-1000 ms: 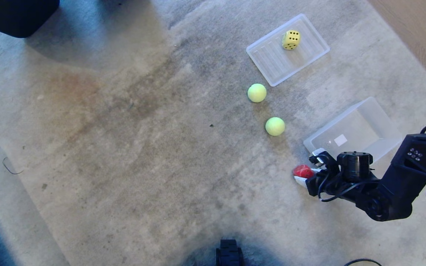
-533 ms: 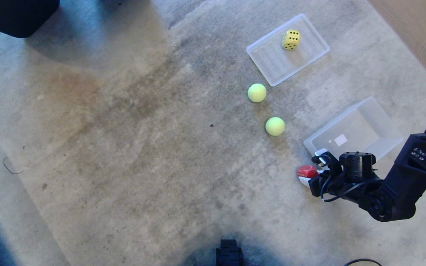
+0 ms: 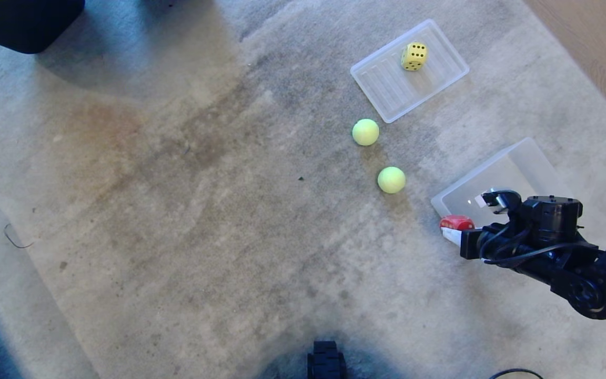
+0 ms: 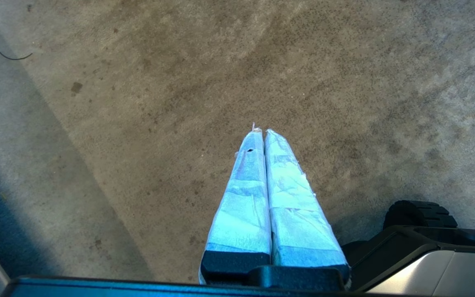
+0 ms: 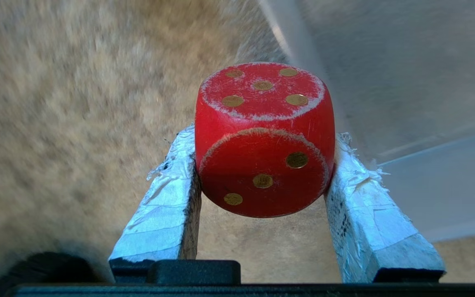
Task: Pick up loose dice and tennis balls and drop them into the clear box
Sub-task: Put the toys in the box
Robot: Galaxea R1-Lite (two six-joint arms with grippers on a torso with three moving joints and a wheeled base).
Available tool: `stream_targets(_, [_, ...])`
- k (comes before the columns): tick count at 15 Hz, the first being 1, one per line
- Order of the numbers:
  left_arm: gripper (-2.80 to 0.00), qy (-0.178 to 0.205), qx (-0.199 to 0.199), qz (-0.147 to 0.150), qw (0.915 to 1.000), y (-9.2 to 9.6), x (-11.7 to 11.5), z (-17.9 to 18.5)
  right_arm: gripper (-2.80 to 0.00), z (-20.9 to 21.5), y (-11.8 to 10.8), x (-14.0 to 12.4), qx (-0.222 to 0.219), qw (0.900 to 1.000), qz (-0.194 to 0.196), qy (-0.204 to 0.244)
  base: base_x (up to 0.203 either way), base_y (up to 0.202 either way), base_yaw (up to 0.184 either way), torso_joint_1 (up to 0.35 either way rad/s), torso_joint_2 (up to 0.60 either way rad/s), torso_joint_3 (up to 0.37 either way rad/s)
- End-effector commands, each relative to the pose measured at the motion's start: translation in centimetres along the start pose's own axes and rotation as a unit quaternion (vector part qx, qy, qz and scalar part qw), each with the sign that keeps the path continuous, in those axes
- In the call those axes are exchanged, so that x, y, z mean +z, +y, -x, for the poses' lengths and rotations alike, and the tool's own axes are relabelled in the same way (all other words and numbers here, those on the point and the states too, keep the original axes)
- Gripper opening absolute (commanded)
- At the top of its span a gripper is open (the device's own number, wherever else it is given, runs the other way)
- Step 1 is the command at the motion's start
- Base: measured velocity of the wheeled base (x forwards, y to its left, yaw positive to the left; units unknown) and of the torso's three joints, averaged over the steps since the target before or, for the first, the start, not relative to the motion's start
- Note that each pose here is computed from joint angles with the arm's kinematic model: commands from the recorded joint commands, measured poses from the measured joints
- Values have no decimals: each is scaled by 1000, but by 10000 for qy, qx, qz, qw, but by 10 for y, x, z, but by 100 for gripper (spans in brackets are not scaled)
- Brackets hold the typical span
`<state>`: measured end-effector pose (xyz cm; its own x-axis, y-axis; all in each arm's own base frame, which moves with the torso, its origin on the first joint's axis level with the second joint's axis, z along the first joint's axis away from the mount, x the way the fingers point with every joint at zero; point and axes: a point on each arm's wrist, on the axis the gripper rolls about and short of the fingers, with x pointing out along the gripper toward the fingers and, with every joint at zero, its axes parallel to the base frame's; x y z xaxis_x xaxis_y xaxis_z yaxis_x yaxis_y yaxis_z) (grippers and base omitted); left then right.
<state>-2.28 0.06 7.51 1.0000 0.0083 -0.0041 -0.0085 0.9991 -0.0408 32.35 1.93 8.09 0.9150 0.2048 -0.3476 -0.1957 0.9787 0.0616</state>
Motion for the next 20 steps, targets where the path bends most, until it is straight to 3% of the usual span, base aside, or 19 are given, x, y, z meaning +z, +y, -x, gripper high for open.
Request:
stream_targets(1, [-280,2,5,3,10000,0,0,0,-280,19,-6,16,-156,9994,-62,-307,0,0,0,0,0,0])
stream_targets(6, [-280,2,5,3,10000,0,0,0,-280,21,-42,6,-843,9956,-392,-131,0,0,0,0,0,0])
stream_targets(9, [-280,2,5,3,10000,0,0,0,-280,17,-50,7,-986,9928,-646,-228,0,0,0,0,0,0])
stream_targets(10, [-280,2,5,3,10000,0,0,0,0,16,-50,7,-978,9918,-773,-292,0,0,0,0,0,0])
stream_targets(15, [-280,2,5,3,10000,0,0,0,0,26,-46,8,-991,9901,-918,-379,0,0,0,0,0,0])
stream_targets(20, [-280,2,5,3,10000,0,0,0,0,88,-25,1,-932,9898,-1020,-360,0,0,0,0,0,0])
